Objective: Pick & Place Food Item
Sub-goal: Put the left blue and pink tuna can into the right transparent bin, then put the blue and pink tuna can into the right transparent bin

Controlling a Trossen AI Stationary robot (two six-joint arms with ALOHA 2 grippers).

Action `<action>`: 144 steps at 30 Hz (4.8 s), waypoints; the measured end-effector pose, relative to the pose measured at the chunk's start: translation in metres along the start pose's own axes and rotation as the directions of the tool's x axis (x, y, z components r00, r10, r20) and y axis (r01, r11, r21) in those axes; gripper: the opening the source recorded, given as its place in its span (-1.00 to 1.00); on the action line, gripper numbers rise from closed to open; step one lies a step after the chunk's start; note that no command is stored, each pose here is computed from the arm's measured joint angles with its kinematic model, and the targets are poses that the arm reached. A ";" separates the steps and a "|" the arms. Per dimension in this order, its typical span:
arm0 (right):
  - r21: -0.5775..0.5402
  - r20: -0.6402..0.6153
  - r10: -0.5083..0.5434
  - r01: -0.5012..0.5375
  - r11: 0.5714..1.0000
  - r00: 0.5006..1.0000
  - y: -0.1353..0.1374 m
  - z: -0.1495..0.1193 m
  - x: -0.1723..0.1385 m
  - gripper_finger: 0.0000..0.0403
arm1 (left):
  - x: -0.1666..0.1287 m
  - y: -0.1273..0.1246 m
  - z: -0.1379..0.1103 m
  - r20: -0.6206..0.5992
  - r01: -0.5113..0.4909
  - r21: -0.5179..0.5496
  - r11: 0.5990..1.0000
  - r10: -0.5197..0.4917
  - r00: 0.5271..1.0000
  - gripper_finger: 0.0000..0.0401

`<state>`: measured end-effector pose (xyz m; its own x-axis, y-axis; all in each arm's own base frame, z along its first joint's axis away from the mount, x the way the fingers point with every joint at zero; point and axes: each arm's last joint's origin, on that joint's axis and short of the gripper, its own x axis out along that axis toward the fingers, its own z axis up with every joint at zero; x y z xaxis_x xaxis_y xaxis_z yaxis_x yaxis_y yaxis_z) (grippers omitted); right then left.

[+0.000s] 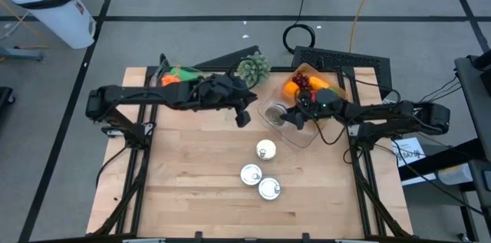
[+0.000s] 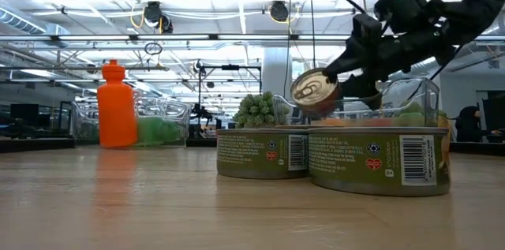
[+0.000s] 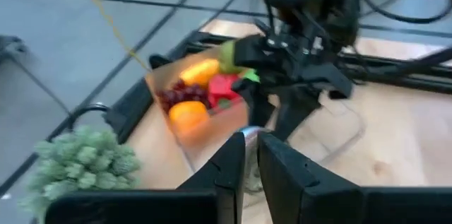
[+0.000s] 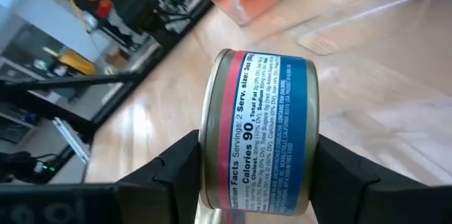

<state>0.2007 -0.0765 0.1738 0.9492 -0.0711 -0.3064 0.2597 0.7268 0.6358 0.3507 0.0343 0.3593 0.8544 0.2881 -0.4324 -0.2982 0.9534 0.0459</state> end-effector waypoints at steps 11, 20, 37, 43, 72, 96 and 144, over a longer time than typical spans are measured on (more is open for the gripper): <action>-0.123 -0.112 -0.090 0.076 0.989 0.990 -0.002 -0.008 0.003 -0.05 | 0.013 0.006 -0.025 -0.041 -0.070 -0.052 0.996 0.068 0.997 -0.75; -0.290 -0.156 -0.100 0.051 0.956 0.983 0.005 -0.018 0.005 -0.05 | 0.014 0.008 -0.025 -0.032 -0.074 -0.076 0.994 0.072 0.997 -0.75; -0.568 -0.033 -0.257 0.194 0.800 0.966 0.015 -0.025 0.008 0.74 | 0.014 0.008 -0.026 -0.038 -0.075 -0.079 0.994 0.072 0.997 -0.74; -0.625 0.033 -0.340 0.285 0.727 0.940 0.019 -0.029 0.008 0.69 | 0.014 0.008 -0.026 -0.039 -0.075 -0.085 0.994 0.071 0.997 -0.74; -0.647 -0.164 -0.593 0.368 0.668 0.788 0.051 -0.008 0.049 0.68 | 0.021 0.007 -0.029 -0.054 -0.077 -0.090 0.993 0.072 0.996 -0.74; -0.700 -0.078 -0.498 0.308 0.644 0.863 0.043 0.017 0.056 0.68 | 0.022 0.006 -0.030 -0.056 -0.077 -0.093 0.993 0.072 0.996 -0.74; -0.636 -0.296 0.106 -0.279 0.720 0.949 0.147 0.000 -0.039 0.68 | 0.092 -0.069 -0.175 -0.069 0.248 -0.314 0.917 -0.282 0.957 -0.74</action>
<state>0.2020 0.0334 0.2792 0.8762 0.2118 -0.4330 -0.1904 0.9773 0.0929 0.3756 -0.0210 0.1591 0.8724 0.0005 -0.4889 -0.1953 0.9171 -0.3475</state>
